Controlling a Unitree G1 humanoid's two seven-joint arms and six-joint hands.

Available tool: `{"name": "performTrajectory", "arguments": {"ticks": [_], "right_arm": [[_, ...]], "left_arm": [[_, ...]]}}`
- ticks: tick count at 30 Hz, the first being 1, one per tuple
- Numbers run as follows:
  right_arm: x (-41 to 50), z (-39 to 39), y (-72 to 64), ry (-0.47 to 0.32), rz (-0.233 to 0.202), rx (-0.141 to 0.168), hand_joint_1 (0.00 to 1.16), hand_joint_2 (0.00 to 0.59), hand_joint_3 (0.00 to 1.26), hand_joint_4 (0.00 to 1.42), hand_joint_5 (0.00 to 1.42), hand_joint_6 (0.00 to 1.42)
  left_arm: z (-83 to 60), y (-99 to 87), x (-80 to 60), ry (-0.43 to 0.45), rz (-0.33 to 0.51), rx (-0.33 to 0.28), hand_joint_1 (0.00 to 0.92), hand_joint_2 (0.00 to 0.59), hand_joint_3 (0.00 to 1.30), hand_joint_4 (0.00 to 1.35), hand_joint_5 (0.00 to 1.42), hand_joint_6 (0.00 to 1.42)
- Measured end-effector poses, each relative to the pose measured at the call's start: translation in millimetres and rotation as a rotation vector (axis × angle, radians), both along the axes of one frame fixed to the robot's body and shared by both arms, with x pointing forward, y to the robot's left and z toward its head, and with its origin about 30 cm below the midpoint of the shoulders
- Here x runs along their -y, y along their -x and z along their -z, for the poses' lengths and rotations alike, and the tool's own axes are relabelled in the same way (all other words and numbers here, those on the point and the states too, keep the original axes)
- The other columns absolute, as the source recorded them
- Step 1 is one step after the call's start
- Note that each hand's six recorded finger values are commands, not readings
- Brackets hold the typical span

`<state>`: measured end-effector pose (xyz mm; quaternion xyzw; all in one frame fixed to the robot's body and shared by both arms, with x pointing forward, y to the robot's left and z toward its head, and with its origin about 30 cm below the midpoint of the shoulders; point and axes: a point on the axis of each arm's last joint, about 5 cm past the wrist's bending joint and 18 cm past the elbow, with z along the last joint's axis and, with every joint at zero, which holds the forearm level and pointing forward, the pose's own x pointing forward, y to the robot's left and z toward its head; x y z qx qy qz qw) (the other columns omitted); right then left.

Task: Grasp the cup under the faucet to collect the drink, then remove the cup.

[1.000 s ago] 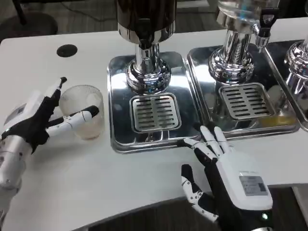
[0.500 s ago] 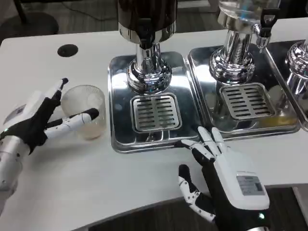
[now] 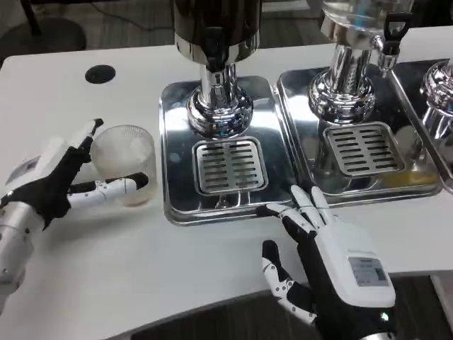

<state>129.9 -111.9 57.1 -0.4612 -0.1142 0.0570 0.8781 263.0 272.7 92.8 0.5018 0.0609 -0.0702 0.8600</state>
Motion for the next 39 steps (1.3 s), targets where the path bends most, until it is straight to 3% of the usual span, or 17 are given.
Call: {"name": "performTrajectory", "arguments": {"ticks": [8,15,20,25,32,39], "right_arm": [[0.1,-0.1,-0.2,-0.014,0.003,-0.007,0.54,0.54,0.34,0.07,0.01,0.18],[0.7,0.1,0.2,-0.035,0.015,-0.02,0.53,0.531,0.34,0.08,0.02,0.18],[0.8,0.4,0.9,-0.045,0.019,-0.029,0.53,0.529,0.34,0.08,0.02,0.18],[0.6,0.3,0.8,-0.047,0.019,-0.03,0.53,0.532,0.34,0.08,0.03,0.18],[1.4,0.2,0.5,-0.061,0.029,-0.036,0.52,0.538,0.34,0.09,0.04,0.18],[2.1,0.2,0.7,-0.062,0.033,-0.038,0.51,0.532,0.34,0.09,0.04,0.18]], "left_arm": [[2.5,1.6,-1.6,0.017,0.004,0.028,0.265,0.065,0.01,0.03,0.29,0.38],[5.4,1.2,-2.3,0.039,-0.006,0.068,0.339,0.109,0.18,0.24,0.47,0.6],[10.8,2.6,-1.4,0.048,-0.02,0.047,0.346,0.12,0.24,0.33,0.56,0.73],[10.7,0.1,0.4,0.055,-0.025,0.04,0.342,0.119,0.24,0.33,0.58,0.76],[13.1,1.1,2.3,0.071,-0.017,0.046,0.338,0.113,0.21,0.29,0.52,0.62],[15.0,2.1,3.6,0.077,-0.021,0.064,0.361,0.139,0.29,0.39,0.64,0.79]]}}
